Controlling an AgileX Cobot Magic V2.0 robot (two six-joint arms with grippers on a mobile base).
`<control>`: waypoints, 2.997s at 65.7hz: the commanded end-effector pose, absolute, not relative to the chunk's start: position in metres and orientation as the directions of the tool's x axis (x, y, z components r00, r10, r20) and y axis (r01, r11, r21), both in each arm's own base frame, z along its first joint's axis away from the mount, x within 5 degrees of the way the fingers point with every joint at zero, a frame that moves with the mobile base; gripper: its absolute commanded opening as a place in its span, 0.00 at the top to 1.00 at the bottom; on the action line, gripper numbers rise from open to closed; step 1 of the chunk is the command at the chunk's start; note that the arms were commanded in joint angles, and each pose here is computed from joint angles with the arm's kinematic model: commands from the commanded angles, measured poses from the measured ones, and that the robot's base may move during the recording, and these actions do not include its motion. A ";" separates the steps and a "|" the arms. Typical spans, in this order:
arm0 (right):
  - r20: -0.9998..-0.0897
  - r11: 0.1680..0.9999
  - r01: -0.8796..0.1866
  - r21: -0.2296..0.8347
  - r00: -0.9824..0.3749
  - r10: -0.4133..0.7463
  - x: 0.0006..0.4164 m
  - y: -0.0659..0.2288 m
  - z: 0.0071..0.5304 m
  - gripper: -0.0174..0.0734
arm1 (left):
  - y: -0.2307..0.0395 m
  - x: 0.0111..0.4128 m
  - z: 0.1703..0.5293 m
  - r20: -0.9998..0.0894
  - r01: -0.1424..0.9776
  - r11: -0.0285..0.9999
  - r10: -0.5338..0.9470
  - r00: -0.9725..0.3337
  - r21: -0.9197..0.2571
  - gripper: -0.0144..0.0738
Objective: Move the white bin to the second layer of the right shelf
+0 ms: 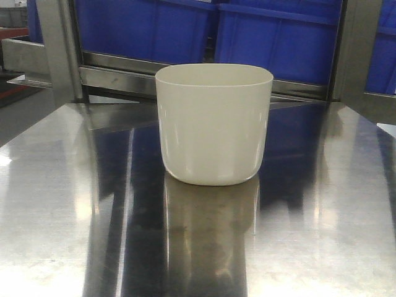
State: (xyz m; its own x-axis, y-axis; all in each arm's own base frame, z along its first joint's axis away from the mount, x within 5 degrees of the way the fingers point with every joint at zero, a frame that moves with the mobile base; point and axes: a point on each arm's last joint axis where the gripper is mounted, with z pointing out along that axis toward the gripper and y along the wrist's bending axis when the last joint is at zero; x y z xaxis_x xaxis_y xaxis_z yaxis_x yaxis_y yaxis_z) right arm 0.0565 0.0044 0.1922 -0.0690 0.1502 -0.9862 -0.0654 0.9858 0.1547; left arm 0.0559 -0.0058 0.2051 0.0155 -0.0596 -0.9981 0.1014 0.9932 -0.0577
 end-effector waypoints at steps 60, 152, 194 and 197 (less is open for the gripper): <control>-0.986 0.986 -0.078 0.150 0.059 0.155 0.054 0.004 0.207 0.75 | -0.006 0.057 0.201 -0.995 0.104 0.992 -0.073 0.066 -0.066 0.74; -0.911 0.959 -0.025 0.282 -0.321 0.260 0.147 0.015 0.339 0.74 | -0.006 0.057 0.201 -0.995 0.104 0.992 -0.073 0.066 -0.066 0.74; -0.682 0.933 -0.022 0.360 -0.688 0.247 0.240 0.038 0.378 0.17 | -0.006 0.057 0.201 -0.995 0.104 0.992 -0.073 0.066 -0.066 0.74; -0.668 0.932 -0.038 0.361 -0.708 0.230 0.247 0.043 0.379 0.17 | -0.006 0.057 0.201 -0.995 0.104 0.992 -0.073 0.066 -0.066 0.74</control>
